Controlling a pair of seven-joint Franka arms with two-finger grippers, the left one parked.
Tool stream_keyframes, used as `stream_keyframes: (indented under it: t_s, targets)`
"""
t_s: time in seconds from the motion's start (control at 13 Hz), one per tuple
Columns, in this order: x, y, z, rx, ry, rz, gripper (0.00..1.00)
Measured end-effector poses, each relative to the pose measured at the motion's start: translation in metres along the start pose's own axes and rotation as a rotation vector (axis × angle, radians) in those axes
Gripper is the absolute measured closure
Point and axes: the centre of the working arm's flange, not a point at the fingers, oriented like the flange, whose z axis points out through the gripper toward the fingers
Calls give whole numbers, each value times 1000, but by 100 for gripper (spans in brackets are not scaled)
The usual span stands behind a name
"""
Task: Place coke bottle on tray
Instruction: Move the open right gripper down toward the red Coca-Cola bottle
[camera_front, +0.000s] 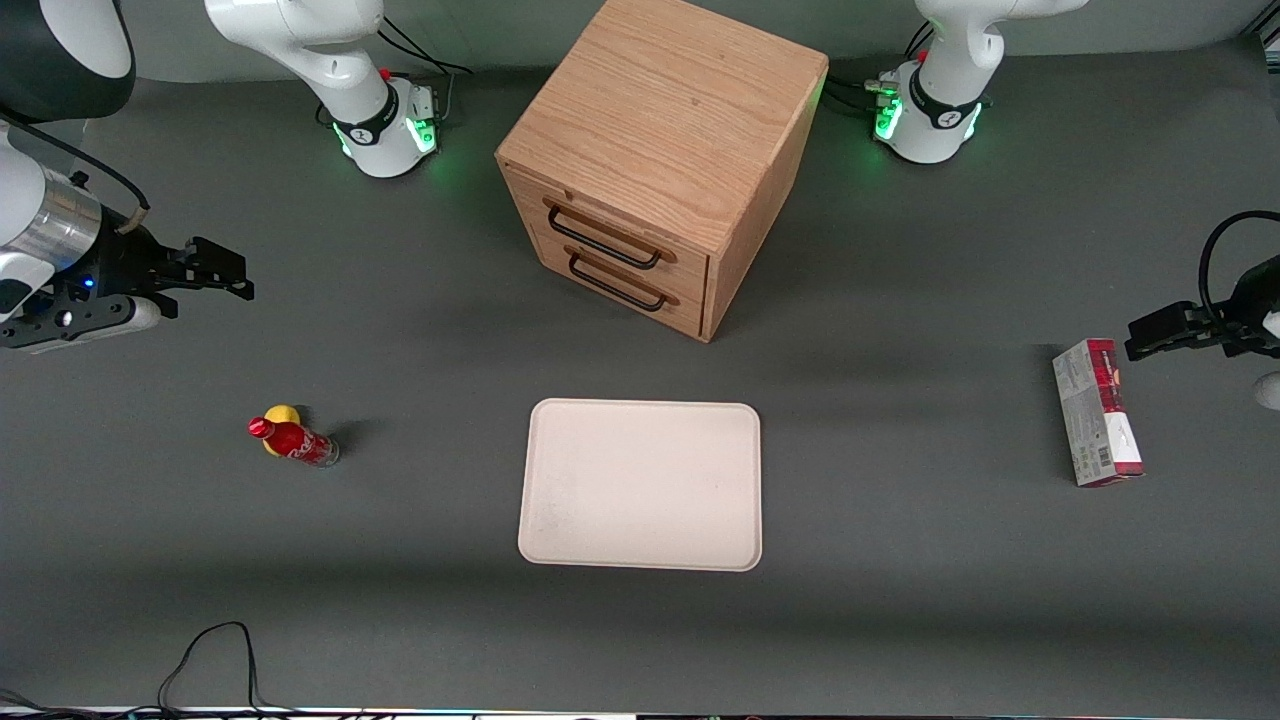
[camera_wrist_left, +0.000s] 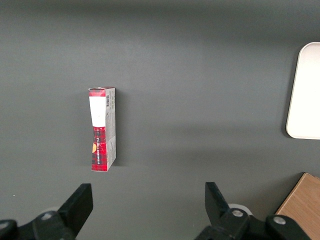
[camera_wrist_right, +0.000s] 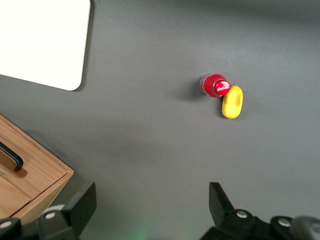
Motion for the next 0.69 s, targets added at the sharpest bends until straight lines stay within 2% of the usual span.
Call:
stream_keyframes:
  t_s: [0.31,0.69]
  targets:
    - [2,1,-4,0,5,23,0]
    - [8,1,1,3,-31,33,0]
